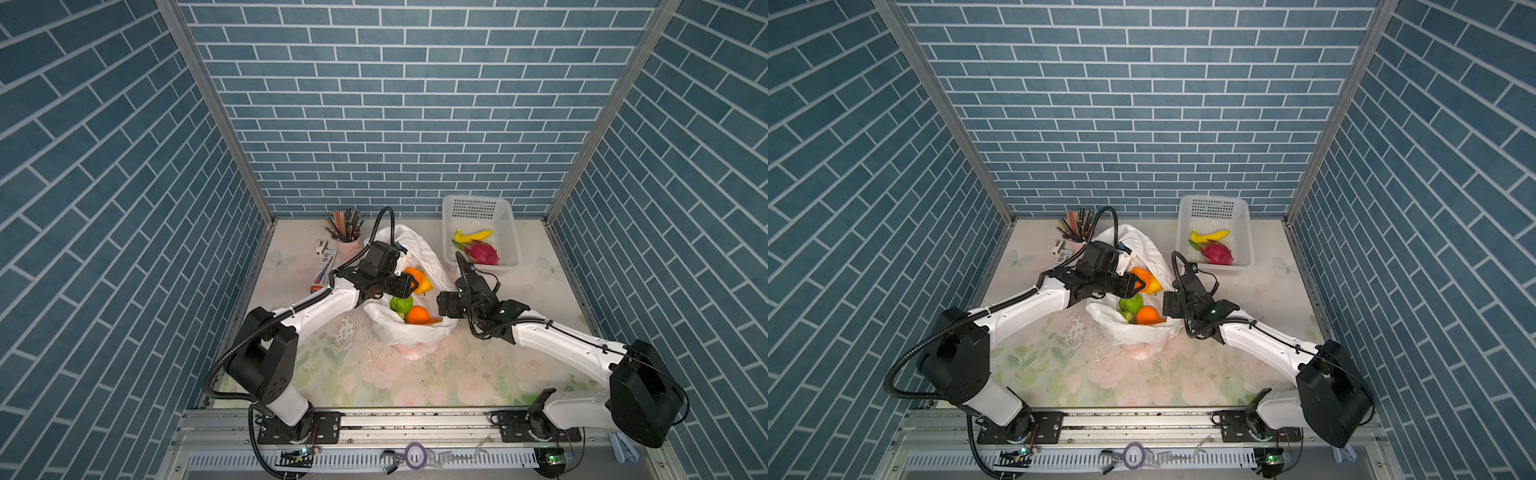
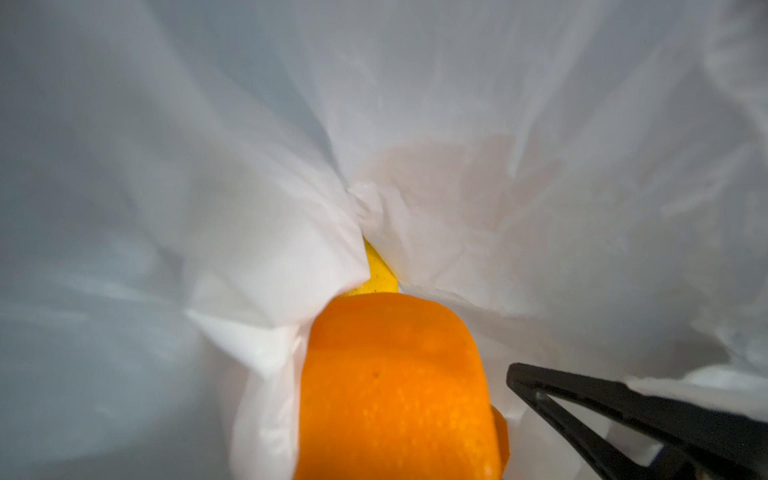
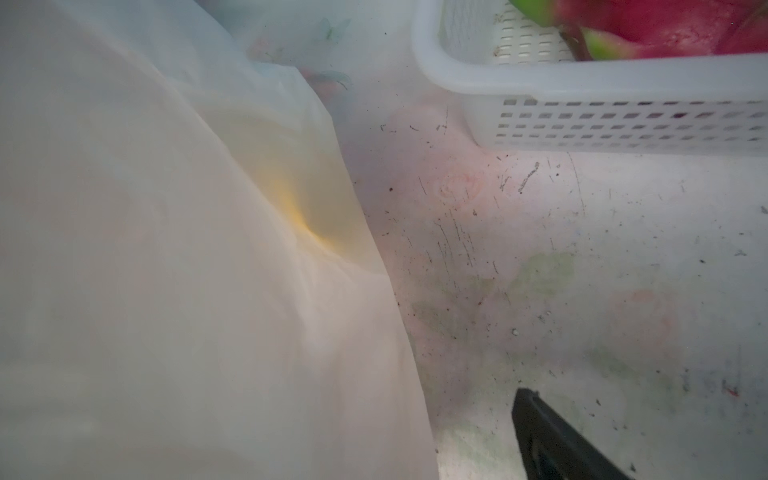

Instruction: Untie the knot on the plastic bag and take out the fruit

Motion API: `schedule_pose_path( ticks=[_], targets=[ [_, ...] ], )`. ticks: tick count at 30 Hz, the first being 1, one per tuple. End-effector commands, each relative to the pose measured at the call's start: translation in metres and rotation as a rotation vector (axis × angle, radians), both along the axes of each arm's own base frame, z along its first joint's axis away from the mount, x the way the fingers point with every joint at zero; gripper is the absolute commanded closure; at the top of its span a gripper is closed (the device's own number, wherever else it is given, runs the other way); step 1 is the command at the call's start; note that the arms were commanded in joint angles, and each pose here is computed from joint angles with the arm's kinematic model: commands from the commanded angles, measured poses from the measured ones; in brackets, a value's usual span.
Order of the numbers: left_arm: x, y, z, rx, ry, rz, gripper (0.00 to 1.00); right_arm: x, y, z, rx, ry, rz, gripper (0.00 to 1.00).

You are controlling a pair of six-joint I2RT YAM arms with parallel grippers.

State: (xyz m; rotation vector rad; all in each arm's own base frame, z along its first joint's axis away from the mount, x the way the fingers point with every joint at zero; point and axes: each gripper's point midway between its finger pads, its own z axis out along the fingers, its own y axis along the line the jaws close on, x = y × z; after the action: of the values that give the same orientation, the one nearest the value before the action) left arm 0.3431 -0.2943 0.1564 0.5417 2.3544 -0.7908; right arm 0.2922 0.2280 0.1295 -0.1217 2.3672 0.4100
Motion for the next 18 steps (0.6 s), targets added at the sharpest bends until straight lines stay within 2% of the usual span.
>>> schedule_pose_path(
  ticks=[1, 9, 18],
  targets=[
    [0.003, -0.005, 0.026, -0.107, -0.021, -0.007, 0.70, -0.001, 0.004, 0.027, 0.036, -0.097, 0.050, 0.09],
    [0.005, -0.004, 0.022, -0.112, -0.002, 0.006, 0.70, -0.008, 0.012, 0.119, 0.165, -0.416, 0.192, 0.08],
    [0.007, -0.001, 0.023, -0.116, -0.002, 0.024, 0.71, -0.027, 0.049, 0.169, 0.269, -0.577, 0.446, 0.12]
  ],
)
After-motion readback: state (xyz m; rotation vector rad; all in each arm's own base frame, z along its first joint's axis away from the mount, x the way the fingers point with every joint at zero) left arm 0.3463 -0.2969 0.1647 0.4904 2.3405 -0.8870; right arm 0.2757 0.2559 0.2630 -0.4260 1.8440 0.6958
